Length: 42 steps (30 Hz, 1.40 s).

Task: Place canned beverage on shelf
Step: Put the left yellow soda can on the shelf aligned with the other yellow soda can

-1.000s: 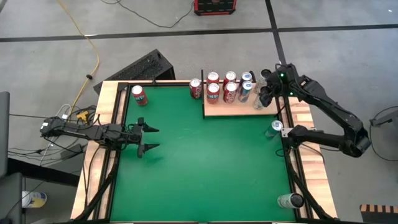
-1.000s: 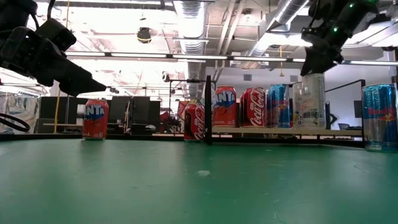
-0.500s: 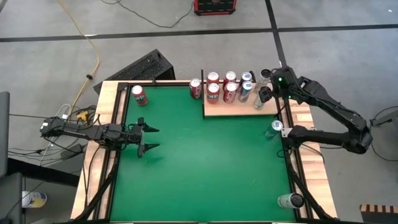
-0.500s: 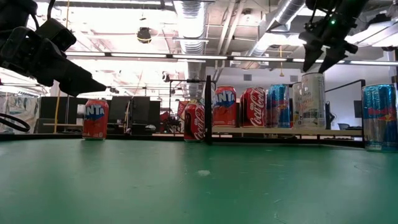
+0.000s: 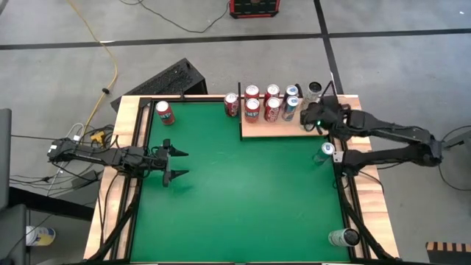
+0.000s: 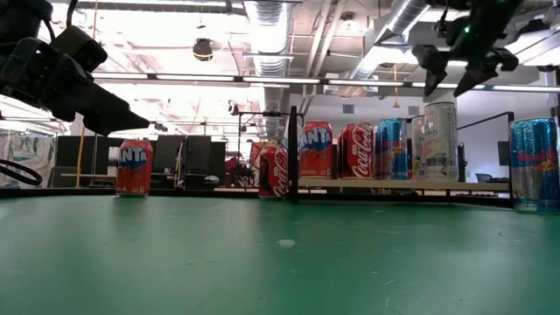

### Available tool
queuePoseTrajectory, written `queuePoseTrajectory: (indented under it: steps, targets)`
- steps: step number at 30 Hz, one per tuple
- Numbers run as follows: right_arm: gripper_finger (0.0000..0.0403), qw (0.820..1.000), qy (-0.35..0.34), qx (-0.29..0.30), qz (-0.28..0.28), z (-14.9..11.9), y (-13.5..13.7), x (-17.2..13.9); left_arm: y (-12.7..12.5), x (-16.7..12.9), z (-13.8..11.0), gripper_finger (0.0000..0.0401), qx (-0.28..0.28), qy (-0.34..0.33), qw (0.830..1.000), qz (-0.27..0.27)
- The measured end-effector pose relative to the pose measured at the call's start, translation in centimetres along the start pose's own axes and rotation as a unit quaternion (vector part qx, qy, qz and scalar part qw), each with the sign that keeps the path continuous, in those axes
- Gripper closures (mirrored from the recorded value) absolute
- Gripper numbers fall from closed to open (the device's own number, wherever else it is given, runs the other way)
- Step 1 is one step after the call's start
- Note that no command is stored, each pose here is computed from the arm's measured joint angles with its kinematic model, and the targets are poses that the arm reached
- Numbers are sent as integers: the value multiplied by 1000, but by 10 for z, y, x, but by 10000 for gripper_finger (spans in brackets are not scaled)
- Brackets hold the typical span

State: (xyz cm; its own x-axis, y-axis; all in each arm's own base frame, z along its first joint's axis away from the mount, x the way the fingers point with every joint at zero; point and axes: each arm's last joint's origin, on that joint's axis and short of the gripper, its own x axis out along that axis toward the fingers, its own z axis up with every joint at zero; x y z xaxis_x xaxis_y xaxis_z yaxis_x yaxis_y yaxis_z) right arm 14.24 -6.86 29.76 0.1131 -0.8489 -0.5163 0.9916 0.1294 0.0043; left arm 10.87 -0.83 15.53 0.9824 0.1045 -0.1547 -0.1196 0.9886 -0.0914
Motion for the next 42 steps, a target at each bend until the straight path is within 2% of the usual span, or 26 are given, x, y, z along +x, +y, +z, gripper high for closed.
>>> queuePoseTrajectory:
  steps: [6,14,20,27,31,42]
  targets:
    - [71,1000,-24,12,-12,-19,4,5,0,0,0,71,0,0,1000,0]
    - [71,998,-51,32,-4,-23,9,11,0,0,0,71,0,0,1000,0]
    - [72,997,-54,41,-21,-29,8,19,0,0,0,71,0,0,1000,0]
    - [72,997,-60,23,-38,-32,16,25,0,0,0,71,0,0,1000,0]
    - [72,998,-65,3,-19,-31,23,25,0,0,0,71,0,0,1000,0]
    - [72,997,-77,14,-6,-26,17,18,0,0,0,71,0,0,1000,0]
